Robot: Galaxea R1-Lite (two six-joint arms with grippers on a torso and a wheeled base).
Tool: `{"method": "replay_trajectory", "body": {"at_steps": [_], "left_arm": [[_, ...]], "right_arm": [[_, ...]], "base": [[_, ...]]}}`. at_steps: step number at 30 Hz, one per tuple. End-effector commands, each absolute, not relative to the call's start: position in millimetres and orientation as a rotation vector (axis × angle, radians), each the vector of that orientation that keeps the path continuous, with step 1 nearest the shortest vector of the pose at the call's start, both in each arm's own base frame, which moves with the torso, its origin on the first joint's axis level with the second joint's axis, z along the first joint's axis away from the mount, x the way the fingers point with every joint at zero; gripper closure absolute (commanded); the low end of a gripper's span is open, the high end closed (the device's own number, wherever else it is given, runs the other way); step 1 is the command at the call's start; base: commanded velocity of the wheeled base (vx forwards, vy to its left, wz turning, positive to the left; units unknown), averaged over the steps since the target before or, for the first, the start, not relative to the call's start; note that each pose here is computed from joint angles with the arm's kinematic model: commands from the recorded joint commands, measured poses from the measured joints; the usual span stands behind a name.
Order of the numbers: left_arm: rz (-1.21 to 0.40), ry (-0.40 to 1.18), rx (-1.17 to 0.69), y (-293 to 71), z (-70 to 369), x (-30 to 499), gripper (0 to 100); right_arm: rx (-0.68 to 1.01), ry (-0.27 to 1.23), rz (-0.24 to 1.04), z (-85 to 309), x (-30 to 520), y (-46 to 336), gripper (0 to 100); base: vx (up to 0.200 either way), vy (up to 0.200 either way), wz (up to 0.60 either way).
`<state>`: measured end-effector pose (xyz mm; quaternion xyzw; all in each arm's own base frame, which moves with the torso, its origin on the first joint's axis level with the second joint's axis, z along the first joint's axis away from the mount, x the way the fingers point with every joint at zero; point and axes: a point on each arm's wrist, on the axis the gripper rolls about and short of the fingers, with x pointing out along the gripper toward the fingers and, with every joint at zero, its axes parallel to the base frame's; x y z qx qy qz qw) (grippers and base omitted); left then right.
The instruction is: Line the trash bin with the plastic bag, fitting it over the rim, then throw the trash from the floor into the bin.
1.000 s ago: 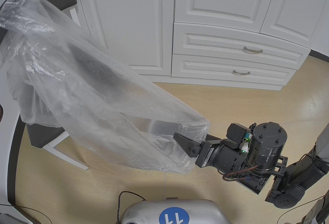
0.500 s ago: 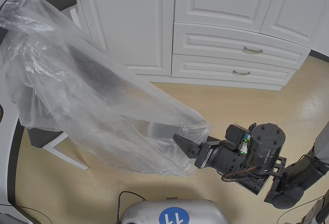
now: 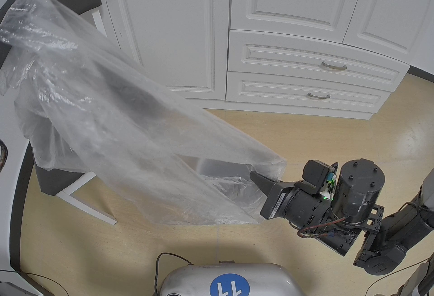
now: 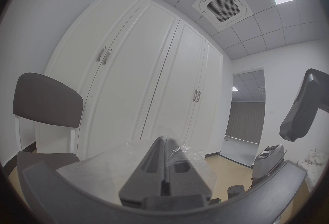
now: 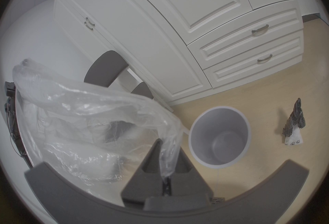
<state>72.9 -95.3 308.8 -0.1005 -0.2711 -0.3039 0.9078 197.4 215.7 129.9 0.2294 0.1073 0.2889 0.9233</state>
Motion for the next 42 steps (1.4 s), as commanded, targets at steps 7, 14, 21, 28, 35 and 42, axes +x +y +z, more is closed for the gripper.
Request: {"method": "replay_trajectory", "body": {"at_steps": [7,14,21,28,35,42], "left_arm": [[-0.645,-0.468,-0.142,-112,292,84,100],[-0.664,-0.335,-0.053,-132,268,98,100],[-0.715,-0.169,0.016,-165,235,114,100],[-0.764,0.048,0.044,-208,187,131,100],[-0.720,0.169,0.123,-202,177,140,100],[-0.665,0.252,0.153,-179,182,157,100]], "right_arm": [[0.442,0.068,0.571,167,195,193,100],[0.337,-0.052,0.484,211,177,153,100],[0.341,-0.069,0.436,256,147,124,100],[0.309,-0.120,0.396,265,135,112,100],[0.254,-0.096,0.370,256,136,115,100],[0.175,-0.043,0.364,238,143,121,100]], "base": [[0.000,0.000,0.00],[0.000,0.000,0.00],[0.000,0.000,0.00],[0.000,0.000,0.00],[0.000,0.000,0.00],[0.000,0.000,0.00]]}}
